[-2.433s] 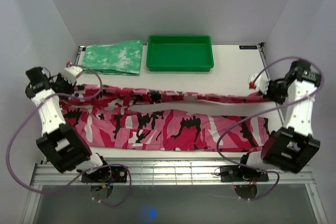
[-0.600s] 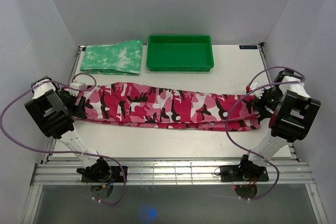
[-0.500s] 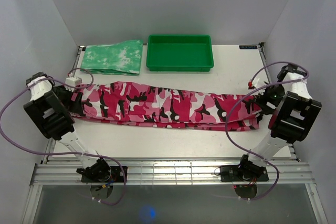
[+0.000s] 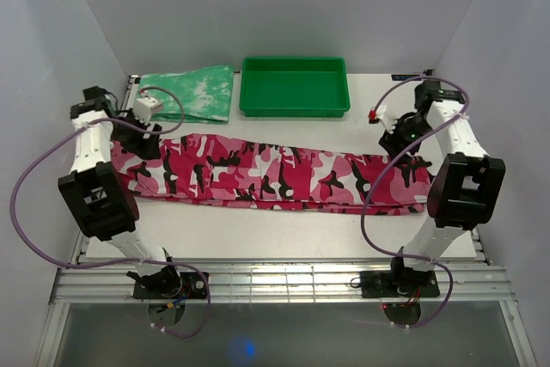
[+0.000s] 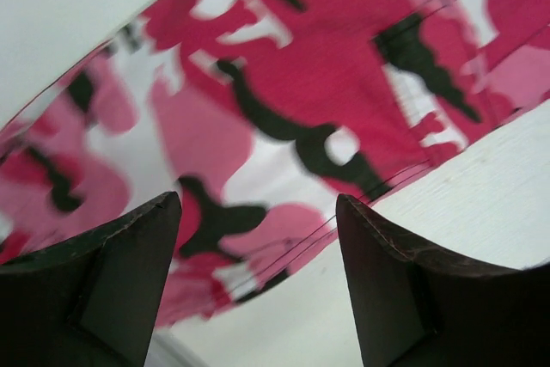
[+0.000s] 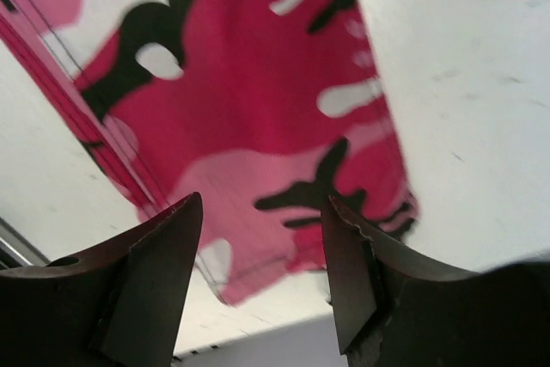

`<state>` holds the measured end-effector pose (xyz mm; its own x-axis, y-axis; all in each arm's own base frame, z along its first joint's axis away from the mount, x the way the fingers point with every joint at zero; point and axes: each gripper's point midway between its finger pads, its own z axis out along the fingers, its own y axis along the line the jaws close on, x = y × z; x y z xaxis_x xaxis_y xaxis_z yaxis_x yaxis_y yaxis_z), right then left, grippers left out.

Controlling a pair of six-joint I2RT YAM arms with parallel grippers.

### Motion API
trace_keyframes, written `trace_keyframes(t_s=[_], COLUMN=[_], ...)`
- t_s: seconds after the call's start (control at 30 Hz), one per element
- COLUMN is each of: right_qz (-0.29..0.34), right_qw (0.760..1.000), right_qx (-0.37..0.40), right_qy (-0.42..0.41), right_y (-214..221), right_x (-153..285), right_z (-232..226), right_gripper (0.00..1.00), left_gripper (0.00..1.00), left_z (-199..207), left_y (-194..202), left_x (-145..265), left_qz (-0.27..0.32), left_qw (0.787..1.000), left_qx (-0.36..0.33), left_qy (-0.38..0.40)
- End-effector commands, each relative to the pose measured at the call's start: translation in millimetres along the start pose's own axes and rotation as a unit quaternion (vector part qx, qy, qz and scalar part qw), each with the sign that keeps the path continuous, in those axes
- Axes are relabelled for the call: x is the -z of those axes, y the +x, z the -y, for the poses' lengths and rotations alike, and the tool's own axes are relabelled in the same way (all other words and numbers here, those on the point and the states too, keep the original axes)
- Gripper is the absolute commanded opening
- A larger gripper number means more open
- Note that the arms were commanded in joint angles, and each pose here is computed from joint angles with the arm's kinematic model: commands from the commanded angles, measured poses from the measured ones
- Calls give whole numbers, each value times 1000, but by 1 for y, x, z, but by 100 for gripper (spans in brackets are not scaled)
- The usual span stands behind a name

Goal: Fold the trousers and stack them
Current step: Fold the trousers

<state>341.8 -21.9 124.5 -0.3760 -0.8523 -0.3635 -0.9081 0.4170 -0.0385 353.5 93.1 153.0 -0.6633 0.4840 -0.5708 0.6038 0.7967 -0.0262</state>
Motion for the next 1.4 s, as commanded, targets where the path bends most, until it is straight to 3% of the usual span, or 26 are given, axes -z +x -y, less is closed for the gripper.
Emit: trace_keyframes(t_s=[0.0, 0.17, 0.33, 0.47, 0.63, 0.7, 0.77, 0.8, 0.83, 0.87, 0.97, 1.1, 1.3, 1.37], right_qz=[16, -21, -115, -159, -161, -127, -78, -44, -44, -24, 14, 31, -13, -28], right_qw=[996, 990, 984, 978, 980, 985, 991, 992, 991, 990, 978, 956, 912, 896], right_qx=[-74, -109, -116, -112, -94, -87, -96, -112, -123, -136, -206, -291, -410, -443], right_qy=[-44, -89, -77, -71, -73, -79, -56, -36, -36, -7, -15, -13, 1, -6], right_y=[-18, -3, 54, 91, 107, 93, 66, 48, 47, 37, 24, 33, 76, 90], right_x=[-27, -70, -100, -96, -68, -52, -30, -12, -12, 5, 20, 29, 22, 20], right_z=[-31, -63, -77, -76, -78, -78, -59, -42, -42, -18, -3, 11, -1, -16], right_gripper=[62, 58, 56, 55, 50, 52, 56, 64, 67, 70, 74, 75, 74, 75], left_gripper=[81, 71, 63, 50, 31, 34, 49, 64, 64, 71, 79, 81, 82, 83], left_z=[55, 132, 168, 182, 207, 216, 219, 218, 222, 217, 210, 198, 197, 212], left_y=[-35, -22, 18, 60, 106, 103, 85, 64, 63, 39, -10, -60, -104, -108], left_x=[-34, -87, -120, -131, -115, -108, -98, -92, -90, -85, -76, -79, -103, -108], left_qz=[25, -17, -79, -139, -174, -156, -123, -94, -91, -66, -7, 38, 26, 23], left_qw=[999, 992, 986, 978, 962, 961, 965, 969, 970, 974, 978, 980, 984, 980], left_qx=[-19, -50, -75, -92, -133, -147, -155, -153, -143, -146, -146, -145, -91, -107], left_qy=[43, 112, 128, 128, 164, 177, 174, 167, 172, 163, 151, 130, 153, 164])
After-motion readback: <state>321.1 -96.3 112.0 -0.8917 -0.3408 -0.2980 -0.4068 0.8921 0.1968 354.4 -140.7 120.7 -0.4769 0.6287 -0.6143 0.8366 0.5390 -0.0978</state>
